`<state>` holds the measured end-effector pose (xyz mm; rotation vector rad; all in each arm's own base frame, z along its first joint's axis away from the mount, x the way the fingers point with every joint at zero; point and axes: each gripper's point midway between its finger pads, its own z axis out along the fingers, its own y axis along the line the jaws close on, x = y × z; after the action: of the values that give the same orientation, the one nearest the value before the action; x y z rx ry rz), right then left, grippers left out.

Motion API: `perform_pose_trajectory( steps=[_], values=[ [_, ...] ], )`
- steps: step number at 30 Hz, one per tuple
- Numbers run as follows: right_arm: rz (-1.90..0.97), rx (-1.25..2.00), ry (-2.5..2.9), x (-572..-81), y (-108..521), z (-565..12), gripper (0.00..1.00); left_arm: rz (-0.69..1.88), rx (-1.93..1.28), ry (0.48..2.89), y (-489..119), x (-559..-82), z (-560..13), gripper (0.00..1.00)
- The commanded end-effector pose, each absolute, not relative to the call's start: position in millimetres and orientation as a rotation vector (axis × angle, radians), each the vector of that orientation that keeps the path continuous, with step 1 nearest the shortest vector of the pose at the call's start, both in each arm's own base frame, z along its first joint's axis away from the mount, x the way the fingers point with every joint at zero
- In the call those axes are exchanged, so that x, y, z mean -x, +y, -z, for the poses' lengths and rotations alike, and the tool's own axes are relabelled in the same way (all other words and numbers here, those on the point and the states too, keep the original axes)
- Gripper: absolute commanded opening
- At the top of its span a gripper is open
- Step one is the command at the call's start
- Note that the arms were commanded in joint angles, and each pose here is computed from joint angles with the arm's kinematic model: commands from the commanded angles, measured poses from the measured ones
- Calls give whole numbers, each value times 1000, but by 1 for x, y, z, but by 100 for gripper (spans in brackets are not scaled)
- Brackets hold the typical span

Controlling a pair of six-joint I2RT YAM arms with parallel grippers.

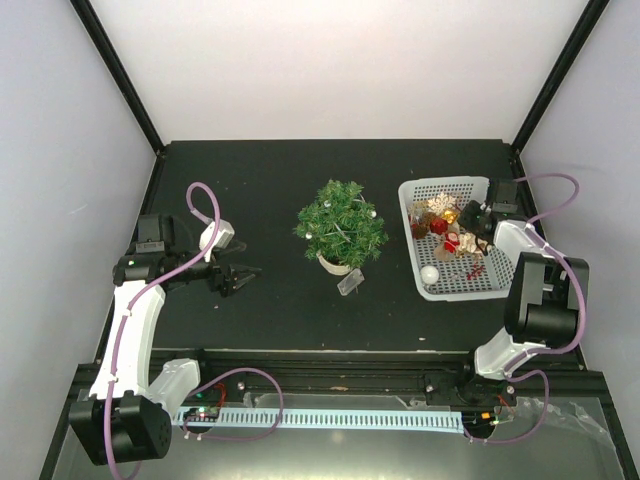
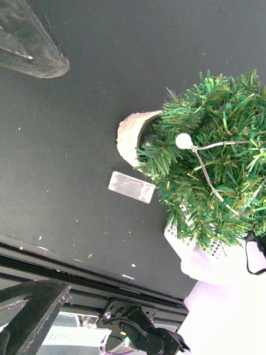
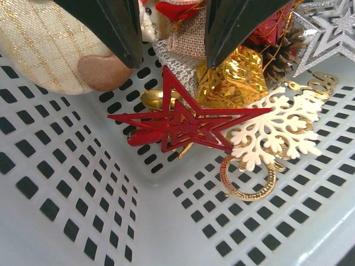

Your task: Decorate the small christmas tree

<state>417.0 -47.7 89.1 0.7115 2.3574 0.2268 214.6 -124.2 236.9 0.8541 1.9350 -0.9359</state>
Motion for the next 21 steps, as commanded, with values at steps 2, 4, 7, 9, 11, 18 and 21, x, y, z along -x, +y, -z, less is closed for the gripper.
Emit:
perform_pose_trajectory(
  steps=[2,4,7,9,11,18,21],
  values=[
    [-241,-699,2347,-429,-46,-88,32,939,-870,1888,-126,-215,-246,99],
    [-251,-700,2347,-431,-45,-86,30,941,-870,1890,-126,-215,-246,99],
    [-243,-706,2351,-433,-47,-84,24,944,-868,1893,-126,-215,-245,99],
    [-238,-713,2347,-434,-48,-83,18,946,-868,1893,-126,-216,-246,99],
    [-240,-716,2338,-435,-48,-85,12,947,-867,1893,-126,-216,-245,99],
    [-240,-722,2331,-434,-48,-86,5,951,-866,1896,-126,-216,-245,99],
    [-234,-722,2318,-432,-49,-90,3,950,-866,1894,-126,-216,-245,99]
  ],
)
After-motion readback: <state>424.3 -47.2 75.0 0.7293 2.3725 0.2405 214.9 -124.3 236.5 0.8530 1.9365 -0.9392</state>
